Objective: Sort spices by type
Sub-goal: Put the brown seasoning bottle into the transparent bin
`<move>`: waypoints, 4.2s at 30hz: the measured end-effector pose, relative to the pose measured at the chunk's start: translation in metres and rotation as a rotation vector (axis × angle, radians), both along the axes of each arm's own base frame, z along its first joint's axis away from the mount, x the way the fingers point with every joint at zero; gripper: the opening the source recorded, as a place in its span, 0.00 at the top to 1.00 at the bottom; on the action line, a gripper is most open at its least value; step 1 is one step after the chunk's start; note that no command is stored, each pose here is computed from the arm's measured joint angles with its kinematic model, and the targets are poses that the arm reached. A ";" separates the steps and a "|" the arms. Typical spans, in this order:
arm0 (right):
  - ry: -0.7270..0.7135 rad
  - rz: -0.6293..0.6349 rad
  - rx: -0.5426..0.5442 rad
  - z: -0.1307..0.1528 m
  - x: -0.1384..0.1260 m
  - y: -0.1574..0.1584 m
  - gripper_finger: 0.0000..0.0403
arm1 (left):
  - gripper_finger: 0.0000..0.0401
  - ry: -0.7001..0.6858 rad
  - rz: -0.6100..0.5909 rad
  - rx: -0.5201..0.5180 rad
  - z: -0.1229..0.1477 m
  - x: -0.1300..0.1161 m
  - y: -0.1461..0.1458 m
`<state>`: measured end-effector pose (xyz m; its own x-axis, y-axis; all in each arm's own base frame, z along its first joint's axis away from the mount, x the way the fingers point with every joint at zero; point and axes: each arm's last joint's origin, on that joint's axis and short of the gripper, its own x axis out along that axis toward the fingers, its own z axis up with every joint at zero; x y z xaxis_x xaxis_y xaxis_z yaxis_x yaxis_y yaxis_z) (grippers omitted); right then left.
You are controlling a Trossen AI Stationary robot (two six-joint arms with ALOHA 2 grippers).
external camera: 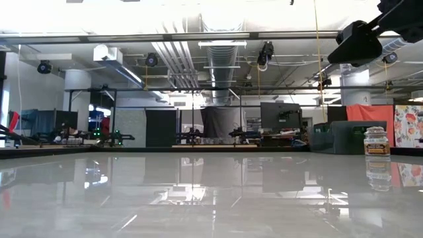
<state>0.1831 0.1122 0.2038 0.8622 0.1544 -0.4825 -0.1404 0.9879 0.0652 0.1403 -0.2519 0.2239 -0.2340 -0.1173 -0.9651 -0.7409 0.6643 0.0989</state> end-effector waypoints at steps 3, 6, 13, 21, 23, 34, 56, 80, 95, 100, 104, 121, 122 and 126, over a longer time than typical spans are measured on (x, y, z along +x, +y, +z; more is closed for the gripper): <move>0.001 -0.004 0.007 0.000 0.000 0.000 0.09 | 0.62 -0.012 0.000 -0.021 -0.003 0.001 -0.002; 0.001 -0.004 0.007 0.000 0.000 0.000 0.09 | 0.62 -0.021 0.006 -0.023 -0.004 0.002 -0.003; 0.000 -0.003 0.006 0.000 0.000 0.000 0.09 | 0.62 0.015 -0.034 -0.028 -0.022 0.007 -0.013; 0.000 -0.003 0.005 0.000 0.000 0.000 0.09 | 0.62 0.021 -0.050 -0.035 -0.034 0.010 -0.019; 0.000 -0.003 0.005 0.000 0.000 0.000 0.09 | 0.62 0.031 -0.054 -0.018 -0.036 0.010 -0.019; -0.001 -0.001 0.002 0.000 0.000 0.000 0.09 | 0.62 0.004 -0.086 -0.011 -0.038 0.013 -0.019; 0.089 -0.157 -0.142 0.022 0.001 -0.005 0.09 | 0.62 -0.132 -0.135 0.067 0.028 0.017 -0.014; 1.094 -0.523 -0.158 0.025 -0.034 -0.101 0.10 | 0.62 -1.108 -0.530 1.340 0.090 0.082 0.036; 1.394 -0.542 -0.110 -0.012 -0.018 -0.151 0.47 | 0.62 -0.811 -0.368 1.291 0.011 0.129 0.104; 1.485 -0.534 -0.114 -0.026 -0.011 -0.155 0.60 | 0.62 -0.790 -0.341 1.255 -0.005 0.127 0.110; 1.489 -0.524 -0.118 -0.034 -0.005 -0.156 0.67 | 0.62 -0.799 -0.327 1.230 -0.011 0.126 0.110; 1.215 -0.429 -0.155 -0.049 0.028 -0.162 0.81 | 0.62 -0.826 -0.298 1.259 -0.007 0.132 0.112; 1.188 -0.419 -0.161 -0.050 0.031 -0.163 0.81 | 0.62 -0.825 -0.296 1.259 -0.008 0.132 0.112; 1.126 -0.376 -0.191 -0.050 0.037 -0.164 0.81 | 0.62 -0.819 -0.300 1.253 -0.009 0.132 0.113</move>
